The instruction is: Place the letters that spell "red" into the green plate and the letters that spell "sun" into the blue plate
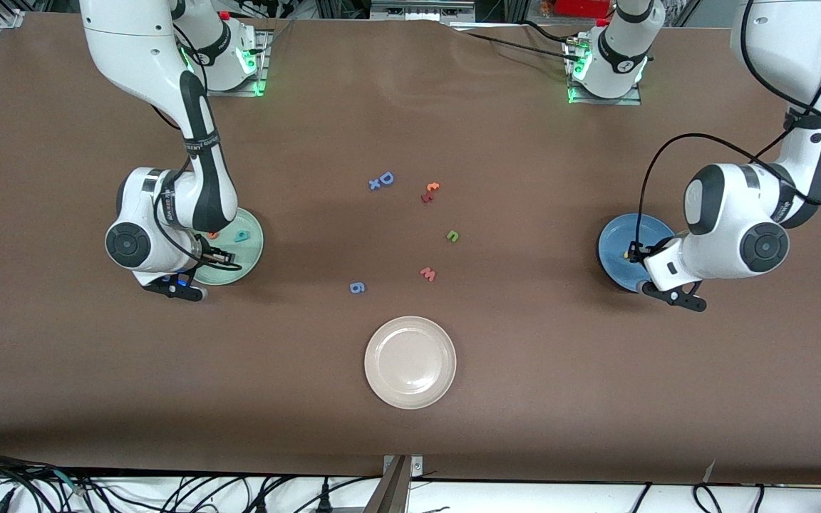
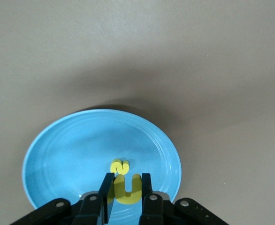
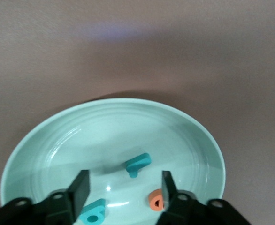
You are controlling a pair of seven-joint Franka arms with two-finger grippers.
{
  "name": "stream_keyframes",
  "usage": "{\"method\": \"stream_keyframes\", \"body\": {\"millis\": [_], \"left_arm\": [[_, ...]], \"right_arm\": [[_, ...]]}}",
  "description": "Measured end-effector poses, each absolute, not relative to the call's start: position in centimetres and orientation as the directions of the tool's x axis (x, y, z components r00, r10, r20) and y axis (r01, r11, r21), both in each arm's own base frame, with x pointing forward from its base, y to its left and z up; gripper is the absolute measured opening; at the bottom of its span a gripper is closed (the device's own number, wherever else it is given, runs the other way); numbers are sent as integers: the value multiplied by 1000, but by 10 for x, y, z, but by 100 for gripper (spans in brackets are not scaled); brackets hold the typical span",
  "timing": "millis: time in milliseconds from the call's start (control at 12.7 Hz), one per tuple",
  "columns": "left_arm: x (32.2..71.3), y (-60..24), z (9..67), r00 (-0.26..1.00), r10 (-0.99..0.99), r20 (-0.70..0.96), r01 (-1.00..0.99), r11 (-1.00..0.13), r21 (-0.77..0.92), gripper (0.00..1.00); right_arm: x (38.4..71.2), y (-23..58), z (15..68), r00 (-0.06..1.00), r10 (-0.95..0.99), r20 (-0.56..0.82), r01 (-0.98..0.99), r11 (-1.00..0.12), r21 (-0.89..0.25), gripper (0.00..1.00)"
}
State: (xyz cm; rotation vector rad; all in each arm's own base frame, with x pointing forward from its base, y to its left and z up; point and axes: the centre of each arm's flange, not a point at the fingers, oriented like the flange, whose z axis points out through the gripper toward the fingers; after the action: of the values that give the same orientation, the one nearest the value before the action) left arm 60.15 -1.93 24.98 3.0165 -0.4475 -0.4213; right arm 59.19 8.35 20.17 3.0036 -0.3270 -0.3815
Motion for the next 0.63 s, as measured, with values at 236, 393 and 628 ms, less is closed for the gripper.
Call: {"method": "stream_keyframes", "body": {"millis": [236,393,628], "left_arm": [[598,-20,226,911,-287,-295,-267,-958,107,32],[597,-19,212,909,-283,-306,-262,-959,107,40],[598,-19,206,910,-279,-306,-259,-960,105,63]], "right_arm": [[599,95,232,946,-204,-252,-188,-978,87,100],[608,105,271,952,-181,-248,-174,-983,52,100],[618,110,342,960,-136,-246,-136,-991,17,100]]}}
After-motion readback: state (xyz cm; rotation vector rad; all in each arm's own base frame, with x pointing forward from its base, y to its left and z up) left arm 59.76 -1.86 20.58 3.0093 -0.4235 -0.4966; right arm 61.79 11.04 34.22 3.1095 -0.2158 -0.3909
